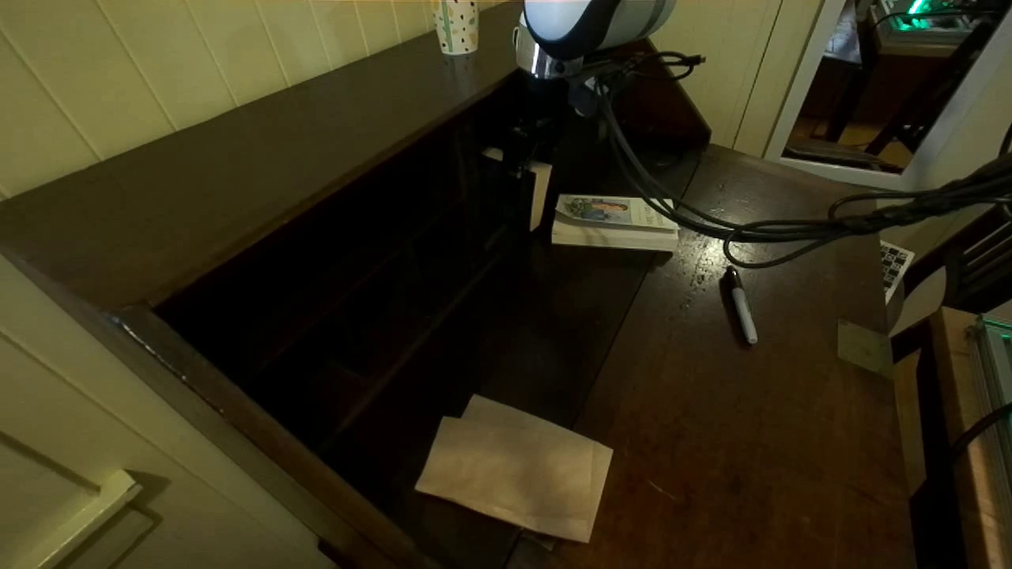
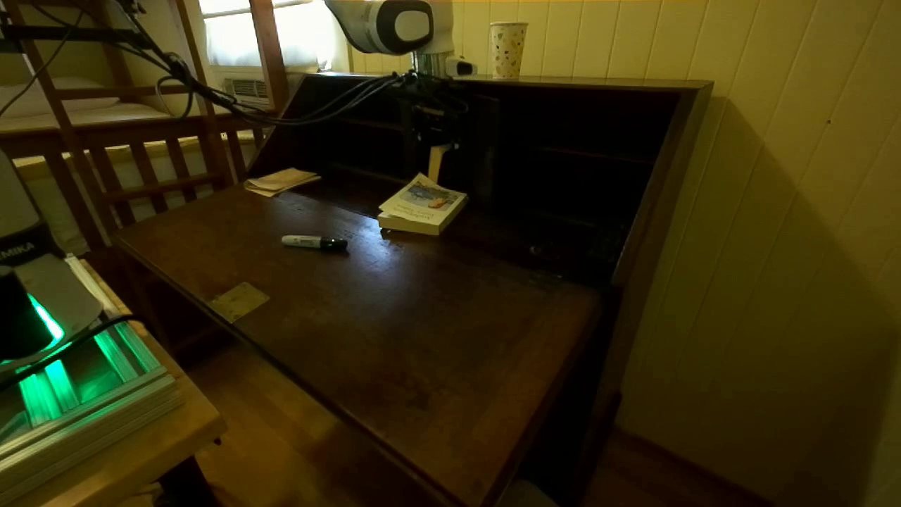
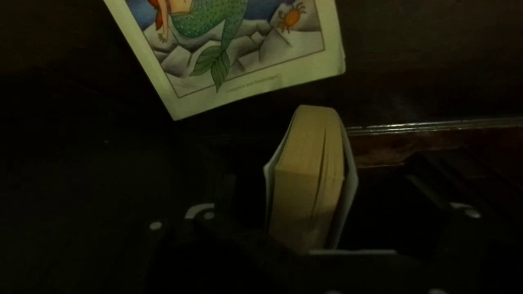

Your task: Put the blue book on the shelf.

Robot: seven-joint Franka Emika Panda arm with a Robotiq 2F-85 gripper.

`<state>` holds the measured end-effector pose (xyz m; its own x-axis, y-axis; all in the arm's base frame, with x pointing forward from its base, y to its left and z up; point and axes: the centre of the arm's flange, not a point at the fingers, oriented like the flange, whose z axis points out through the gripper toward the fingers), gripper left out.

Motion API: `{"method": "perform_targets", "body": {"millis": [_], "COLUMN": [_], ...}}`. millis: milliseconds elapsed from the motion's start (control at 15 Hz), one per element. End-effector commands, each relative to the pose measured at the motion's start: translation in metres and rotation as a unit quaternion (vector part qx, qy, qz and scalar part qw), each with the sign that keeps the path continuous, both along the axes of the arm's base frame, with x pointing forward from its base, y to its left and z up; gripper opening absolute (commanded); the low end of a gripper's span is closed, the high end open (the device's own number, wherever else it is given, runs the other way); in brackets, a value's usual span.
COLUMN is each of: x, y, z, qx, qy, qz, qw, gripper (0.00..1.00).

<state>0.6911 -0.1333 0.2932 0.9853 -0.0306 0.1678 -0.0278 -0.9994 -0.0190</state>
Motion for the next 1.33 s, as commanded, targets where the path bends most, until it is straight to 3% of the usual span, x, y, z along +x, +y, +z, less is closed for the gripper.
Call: {"method": "perform_targets", "body": {"millis": [0, 333, 933, 1000, 1067, 1267], "x": [-0.017, -0.03, -0.07, -0.074, -0.076, -0.076], "y": [0.003, 0.004, 0.02, 0.022, 0.023, 0.027], "z": [0.022, 0.037, 0.033, 0.031, 0.028, 0.02], "qx": [-0.042, -0.059, -0.037, -0.036, -0.036, -0.041], "qy": [0.004, 0.006, 0.021, 0.023, 0.02, -0.001], "qz": [-0.032, -0.051, -0.047, -0.048, -0.049, -0.044], "qw": [0.9986, 0.9969, 0.998, 0.9979, 0.9979, 0.9982], "gripper": [1.0, 1.0, 1.0, 0.77, 0.74, 0.51]}}
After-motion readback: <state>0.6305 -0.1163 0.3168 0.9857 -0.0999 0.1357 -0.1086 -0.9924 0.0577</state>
